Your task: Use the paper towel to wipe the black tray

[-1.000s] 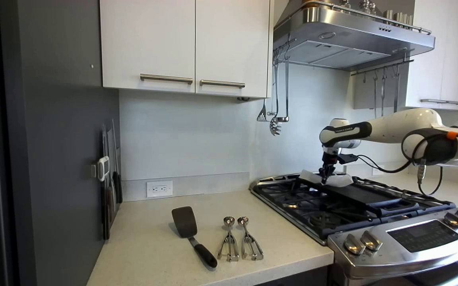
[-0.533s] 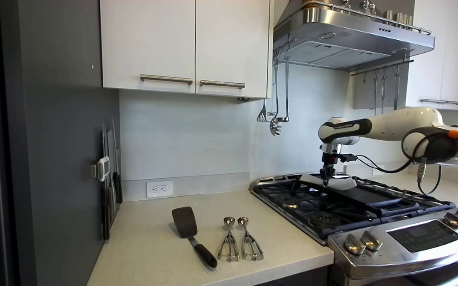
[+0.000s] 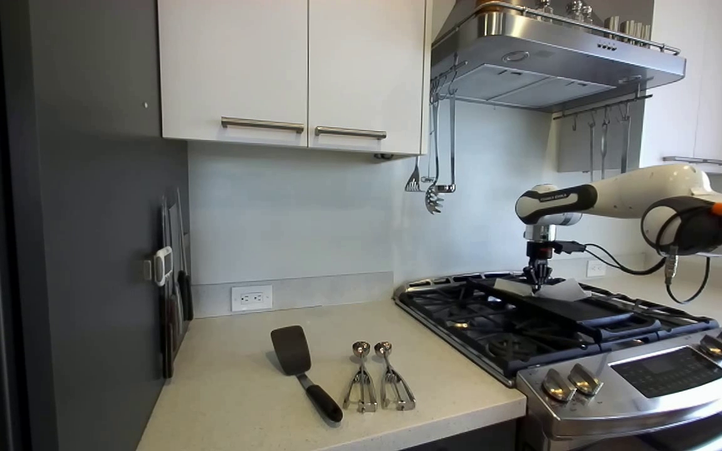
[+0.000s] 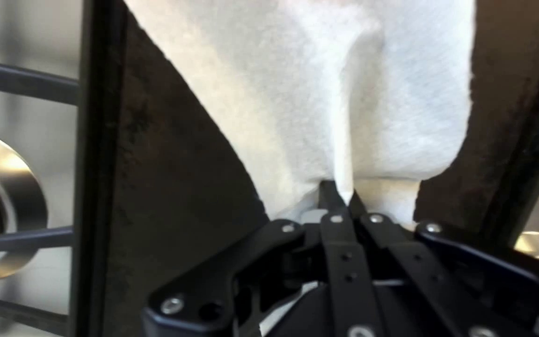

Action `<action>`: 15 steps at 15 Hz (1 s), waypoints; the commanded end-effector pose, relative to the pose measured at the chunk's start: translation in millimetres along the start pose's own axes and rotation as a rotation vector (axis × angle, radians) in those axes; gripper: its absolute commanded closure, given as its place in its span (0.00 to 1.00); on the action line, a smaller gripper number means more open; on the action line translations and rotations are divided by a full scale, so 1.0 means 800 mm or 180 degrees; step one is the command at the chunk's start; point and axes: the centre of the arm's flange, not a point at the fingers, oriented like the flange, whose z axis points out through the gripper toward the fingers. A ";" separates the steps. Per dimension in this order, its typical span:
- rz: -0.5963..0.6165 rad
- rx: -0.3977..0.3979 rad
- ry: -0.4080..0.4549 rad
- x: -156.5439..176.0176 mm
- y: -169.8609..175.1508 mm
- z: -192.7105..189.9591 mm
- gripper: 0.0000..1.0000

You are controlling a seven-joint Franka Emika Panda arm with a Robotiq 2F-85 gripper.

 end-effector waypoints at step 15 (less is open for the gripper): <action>0.0018 -0.0615 0.1062 0.052 0.068 0.014 1.00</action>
